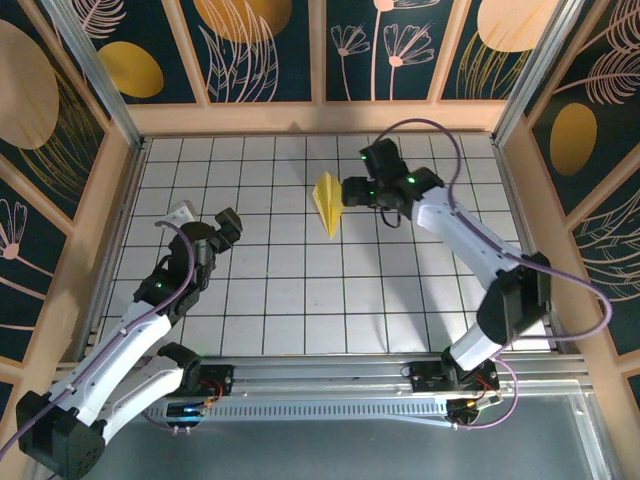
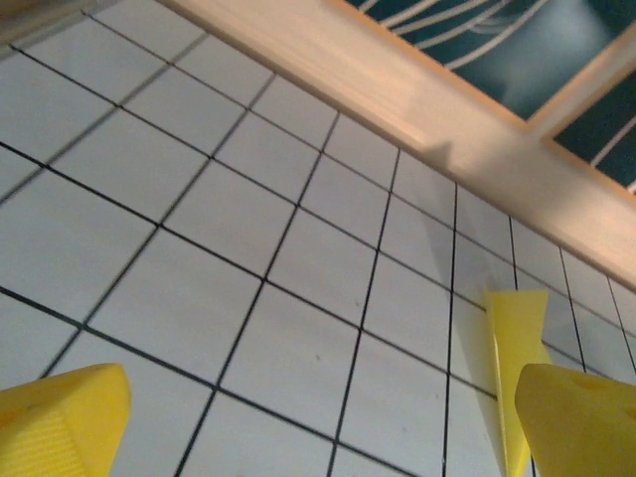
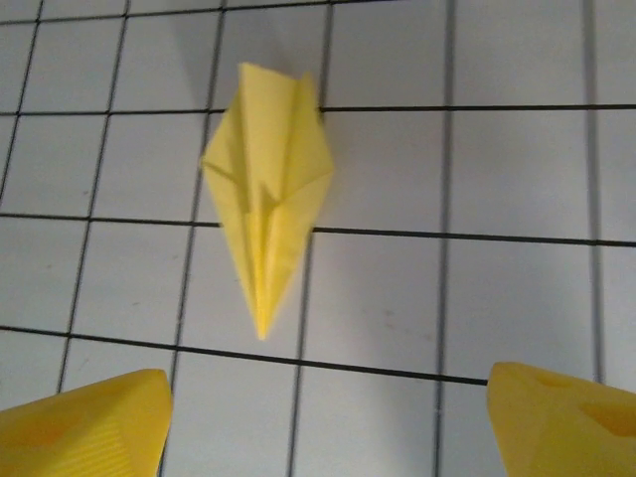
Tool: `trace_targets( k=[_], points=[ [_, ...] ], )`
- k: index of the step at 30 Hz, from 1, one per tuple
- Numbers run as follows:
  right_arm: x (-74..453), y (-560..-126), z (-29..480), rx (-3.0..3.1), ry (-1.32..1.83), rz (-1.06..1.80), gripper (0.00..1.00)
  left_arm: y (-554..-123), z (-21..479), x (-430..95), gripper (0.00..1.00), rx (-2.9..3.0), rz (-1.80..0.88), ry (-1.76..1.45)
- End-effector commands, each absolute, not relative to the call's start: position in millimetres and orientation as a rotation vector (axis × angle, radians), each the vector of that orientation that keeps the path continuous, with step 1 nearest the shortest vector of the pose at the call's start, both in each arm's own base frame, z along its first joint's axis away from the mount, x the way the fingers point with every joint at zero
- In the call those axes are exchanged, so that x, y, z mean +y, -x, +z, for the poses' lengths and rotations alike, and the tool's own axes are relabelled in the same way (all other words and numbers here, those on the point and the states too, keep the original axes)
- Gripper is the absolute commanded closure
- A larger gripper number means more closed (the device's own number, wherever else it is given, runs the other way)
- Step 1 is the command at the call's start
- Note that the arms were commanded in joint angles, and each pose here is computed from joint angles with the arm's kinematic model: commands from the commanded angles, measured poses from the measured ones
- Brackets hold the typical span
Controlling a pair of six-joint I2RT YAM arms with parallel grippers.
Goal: Fold a paper plane with a square sheet of paper (fold left side to right side)
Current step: Place the paper plane at the top-center of the table, then reset both arms
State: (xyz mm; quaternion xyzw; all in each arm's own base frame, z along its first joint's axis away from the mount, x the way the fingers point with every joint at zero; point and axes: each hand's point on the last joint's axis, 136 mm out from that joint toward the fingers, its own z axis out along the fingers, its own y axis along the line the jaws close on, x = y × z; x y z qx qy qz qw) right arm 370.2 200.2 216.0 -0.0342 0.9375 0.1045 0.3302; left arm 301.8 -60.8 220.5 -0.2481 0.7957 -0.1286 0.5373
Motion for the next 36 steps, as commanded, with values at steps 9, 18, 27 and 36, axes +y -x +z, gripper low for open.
trace_targets(
  k=[9, 18, 27, 36],
  points=[
    [82, -360, 233, 2.098, -0.142, 0.239, 0.01, -305, 271, -26, 0.01, 1.711, -0.116, 0.556],
    [20, -344, 220, 1.924, -0.276, 0.093, 0.01, -298, 275, -15, 0.01, 1.690, -0.058, 0.575],
    [-25, -340, 189, 1.841, -0.389, -0.045, 0.01, -295, 276, -12, 0.01, 1.705, -0.031, 0.562],
    [-30, -341, 163, 1.730, -0.362, 0.011, 0.01, -292, 271, -12, 0.01, 1.721, -0.028, 0.561]
  ],
)
